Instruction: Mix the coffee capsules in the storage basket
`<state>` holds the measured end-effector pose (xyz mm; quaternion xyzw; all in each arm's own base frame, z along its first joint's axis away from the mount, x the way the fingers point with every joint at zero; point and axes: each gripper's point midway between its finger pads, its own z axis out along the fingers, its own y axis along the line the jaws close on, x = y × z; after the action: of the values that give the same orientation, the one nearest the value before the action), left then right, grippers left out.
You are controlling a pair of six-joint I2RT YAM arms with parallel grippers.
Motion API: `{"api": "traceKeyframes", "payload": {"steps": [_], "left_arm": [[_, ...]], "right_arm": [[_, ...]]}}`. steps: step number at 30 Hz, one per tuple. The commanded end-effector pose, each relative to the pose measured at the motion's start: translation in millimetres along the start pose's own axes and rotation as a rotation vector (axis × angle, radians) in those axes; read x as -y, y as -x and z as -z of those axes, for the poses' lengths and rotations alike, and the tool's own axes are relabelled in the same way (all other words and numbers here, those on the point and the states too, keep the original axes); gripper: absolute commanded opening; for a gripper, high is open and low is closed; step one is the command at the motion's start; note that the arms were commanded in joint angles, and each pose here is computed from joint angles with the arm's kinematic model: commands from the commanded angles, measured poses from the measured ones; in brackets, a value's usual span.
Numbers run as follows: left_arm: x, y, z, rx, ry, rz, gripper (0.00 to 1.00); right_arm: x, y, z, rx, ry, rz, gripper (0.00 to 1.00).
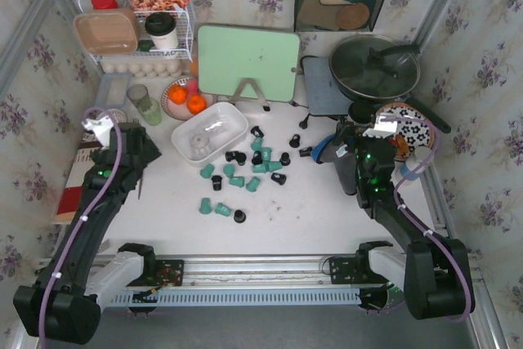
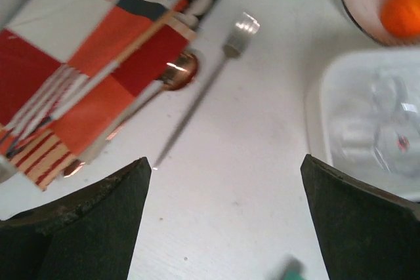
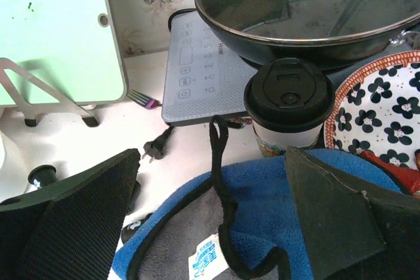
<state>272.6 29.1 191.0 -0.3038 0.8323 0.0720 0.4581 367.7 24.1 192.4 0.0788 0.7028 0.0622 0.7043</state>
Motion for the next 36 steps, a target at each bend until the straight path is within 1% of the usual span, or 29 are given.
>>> {"api": "traceKeyframes", "payload": {"steps": [1,3,4,7,9,12,14,15,18,22,27,32,36], "left_arm": [[54,-15,4,-0.045,-0.233,-0.156,0.99],[92,-23,11,-0.065,-0.392,-0.222,0.99],[107,-26,13,-0.081,-0.445,-0.246,0.99],[137,-38,10,-0.147,-0.524,-0.308,0.99],[151,-42,7,-0.177,-0.547,-0.345,0.99],[166,-57,-5,-0.249,-0.536,-0.391,0.99],[177,-60,-11,-0.27,-0.536,-0.405,0.99],[186,-76,-26,-0.315,-0.525,-0.439,0.99],[194,-83,-37,-0.331,-0.524,-0.451,0.99],[196,-88,-51,-0.333,-0.494,-0.466,0.99],[180,-88,-66,-0.334,-0.357,-0.484,0.99],[174,-90,-74,-0.323,-0.32,-0.501,0.99],[180,-100,-80,-0.347,-0.343,-0.504,0.99]], "right_arm": [[-5,1,-2,-0.006,0.019,0.007,1.0],[-6,0,-3,-0.01,0.025,0.009,1.0],[-6,0,-3,-0.012,0.024,0.013,1.0],[-7,-2,-4,-0.018,0.03,0.019,1.0],[-8,-3,-5,-0.024,0.035,0.024,1.0],[-10,-5,-6,-0.032,0.044,0.025,1.0],[-12,-5,-7,-0.033,0.052,0.027,1.0],[-12,-7,-7,-0.041,0.055,0.029,1.0],[-12,-9,-9,-0.049,0.056,0.033,1.0],[-14,-12,-10,-0.062,0.065,0.035,1.0],[-16,-15,-12,-0.076,0.074,0.037,1.0],[-18,-14,-12,-0.075,0.085,0.036,1.0],[-19,-15,-12,-0.078,0.091,0.035,1.0]]}}
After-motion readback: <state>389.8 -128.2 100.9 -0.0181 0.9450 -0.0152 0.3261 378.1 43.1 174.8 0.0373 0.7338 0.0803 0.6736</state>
